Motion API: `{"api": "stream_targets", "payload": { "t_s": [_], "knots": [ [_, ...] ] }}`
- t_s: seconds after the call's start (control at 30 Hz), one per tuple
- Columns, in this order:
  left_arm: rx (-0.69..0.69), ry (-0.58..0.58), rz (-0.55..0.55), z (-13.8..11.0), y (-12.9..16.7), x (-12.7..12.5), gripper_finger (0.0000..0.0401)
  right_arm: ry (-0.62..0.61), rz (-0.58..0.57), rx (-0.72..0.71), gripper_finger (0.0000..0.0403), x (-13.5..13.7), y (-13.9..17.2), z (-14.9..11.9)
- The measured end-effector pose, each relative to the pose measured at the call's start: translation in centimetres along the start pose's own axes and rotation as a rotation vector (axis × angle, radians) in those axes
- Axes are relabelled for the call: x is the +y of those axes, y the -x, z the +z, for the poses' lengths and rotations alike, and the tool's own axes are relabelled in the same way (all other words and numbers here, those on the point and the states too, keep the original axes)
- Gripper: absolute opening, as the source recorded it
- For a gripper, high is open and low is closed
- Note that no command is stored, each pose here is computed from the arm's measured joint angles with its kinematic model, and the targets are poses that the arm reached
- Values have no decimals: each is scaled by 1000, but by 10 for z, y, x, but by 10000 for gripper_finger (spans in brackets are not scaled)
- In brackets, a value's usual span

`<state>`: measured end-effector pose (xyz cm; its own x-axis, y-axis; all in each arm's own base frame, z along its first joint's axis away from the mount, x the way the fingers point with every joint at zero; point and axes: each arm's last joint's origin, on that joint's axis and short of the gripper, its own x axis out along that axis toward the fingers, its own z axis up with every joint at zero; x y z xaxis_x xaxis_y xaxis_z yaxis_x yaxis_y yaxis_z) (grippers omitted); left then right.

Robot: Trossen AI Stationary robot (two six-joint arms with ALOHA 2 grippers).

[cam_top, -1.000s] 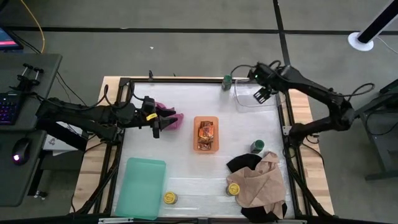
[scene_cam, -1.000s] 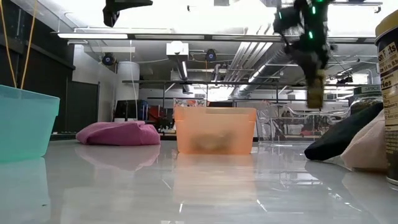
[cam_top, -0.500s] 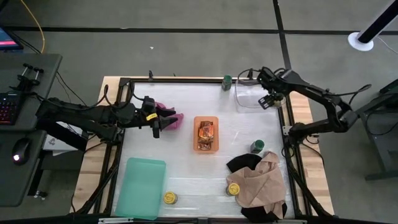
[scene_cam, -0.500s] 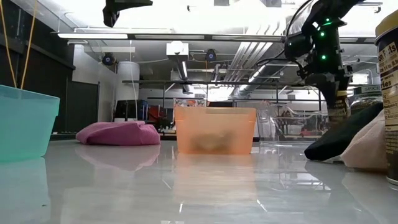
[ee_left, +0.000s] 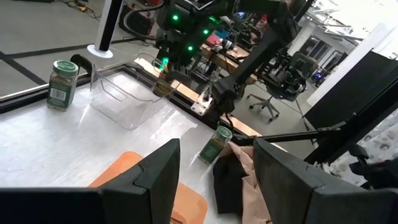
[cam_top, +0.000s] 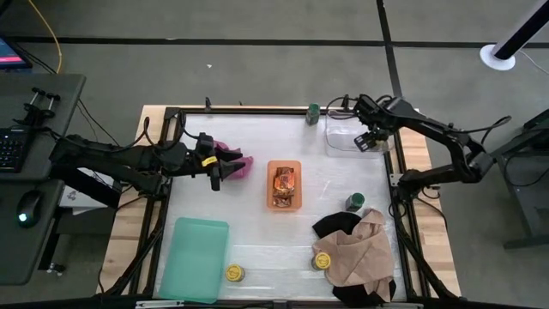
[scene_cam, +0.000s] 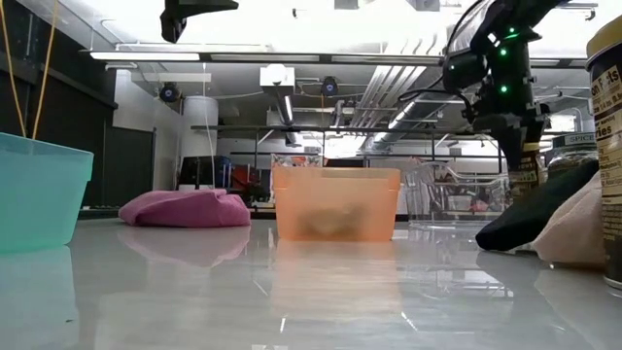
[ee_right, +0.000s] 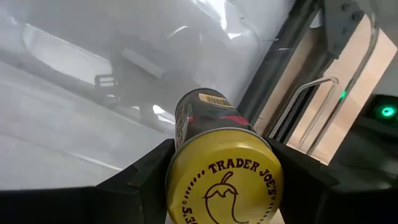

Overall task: Sort spices by type
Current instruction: Put the top right yellow seasoning bottle into the transparent bin

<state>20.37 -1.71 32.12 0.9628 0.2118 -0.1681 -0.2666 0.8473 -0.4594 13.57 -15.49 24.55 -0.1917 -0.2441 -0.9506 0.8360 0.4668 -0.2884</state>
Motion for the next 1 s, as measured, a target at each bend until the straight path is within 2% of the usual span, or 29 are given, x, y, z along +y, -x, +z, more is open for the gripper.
{"api": "stream_targets", "payload": {
  "t_s": [0.3, 0.47, 0.6, 0.8, 1.0],
  "knots": [
    [0, 1, 0, 0, 0, 0, 189, -182, 82, -37, 217, -17, -9, 14],
    [0, 0, -1, 0, 0, 0, 189, -284, 98, -74, 217, -17, -11, 20],
    [0, 1, -1, 0, 0, 0, 189, -373, 97, -46, 217, -14, -18, 25],
    [1, 1, 0, 0, 0, 0, 189, -455, 76, 32, 217, -9, -34, 32],
    [2, 0, -1, 0, 0, 0, 189, -487, 74, 34, 217, -7, -38, 36]
  ]
}}
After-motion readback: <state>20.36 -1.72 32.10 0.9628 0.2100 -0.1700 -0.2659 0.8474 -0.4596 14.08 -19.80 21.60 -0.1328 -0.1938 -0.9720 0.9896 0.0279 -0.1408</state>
